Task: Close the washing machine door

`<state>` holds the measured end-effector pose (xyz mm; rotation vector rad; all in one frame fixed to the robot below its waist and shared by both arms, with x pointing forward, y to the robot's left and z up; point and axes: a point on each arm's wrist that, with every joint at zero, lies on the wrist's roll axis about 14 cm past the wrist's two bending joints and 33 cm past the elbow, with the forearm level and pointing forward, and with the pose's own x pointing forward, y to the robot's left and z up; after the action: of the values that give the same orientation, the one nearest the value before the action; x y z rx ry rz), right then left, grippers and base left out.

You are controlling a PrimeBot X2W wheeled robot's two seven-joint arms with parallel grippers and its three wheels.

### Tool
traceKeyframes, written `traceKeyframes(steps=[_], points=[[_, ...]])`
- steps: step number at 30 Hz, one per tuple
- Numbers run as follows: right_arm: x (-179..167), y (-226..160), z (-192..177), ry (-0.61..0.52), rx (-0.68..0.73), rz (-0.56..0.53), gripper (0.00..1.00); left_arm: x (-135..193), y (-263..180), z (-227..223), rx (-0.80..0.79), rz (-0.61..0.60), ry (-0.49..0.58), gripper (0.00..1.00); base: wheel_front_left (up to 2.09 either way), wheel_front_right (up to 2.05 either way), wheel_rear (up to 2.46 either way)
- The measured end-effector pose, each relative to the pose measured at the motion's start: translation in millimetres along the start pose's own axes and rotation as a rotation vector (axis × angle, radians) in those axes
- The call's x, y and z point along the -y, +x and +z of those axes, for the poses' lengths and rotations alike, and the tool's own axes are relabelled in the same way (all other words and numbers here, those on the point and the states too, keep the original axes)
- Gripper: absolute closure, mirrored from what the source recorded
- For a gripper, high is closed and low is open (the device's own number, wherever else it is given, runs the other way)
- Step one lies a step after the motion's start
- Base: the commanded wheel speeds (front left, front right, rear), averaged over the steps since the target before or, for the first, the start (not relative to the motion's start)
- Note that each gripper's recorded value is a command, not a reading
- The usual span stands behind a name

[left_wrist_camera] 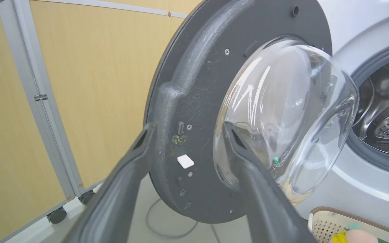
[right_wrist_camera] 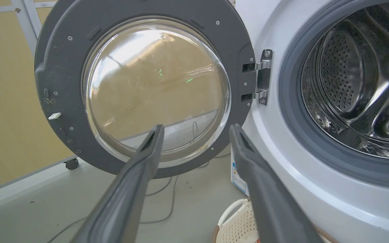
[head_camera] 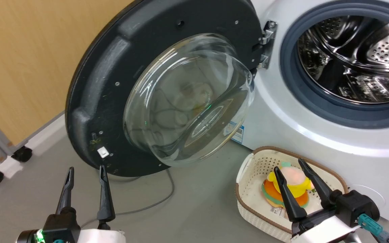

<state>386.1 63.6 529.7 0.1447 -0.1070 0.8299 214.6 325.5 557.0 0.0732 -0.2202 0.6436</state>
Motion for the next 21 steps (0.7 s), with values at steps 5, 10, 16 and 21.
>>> traceKeyframes(steps=[5,10,16,21], points=[[-6,3,-1,0.009,0.004,0.021,0.00,-5,-4,0,-0.001,0.015,0.006,0.00,0.00,0.00,0.00],[-5,3,-1,0.011,0.005,0.019,0.00,-5,-5,-1,-0.003,0.013,0.005,0.51,0.00,0.00,0.00],[-4,3,0,0.012,0.006,0.014,0.00,-11,-2,8,0.026,0.018,-0.016,1.00,0.00,0.00,0.00],[6,2,-3,0.011,0.002,-0.007,0.00,-35,25,33,0.110,0.012,-0.017,1.00,0.00,0.00,0.00]])
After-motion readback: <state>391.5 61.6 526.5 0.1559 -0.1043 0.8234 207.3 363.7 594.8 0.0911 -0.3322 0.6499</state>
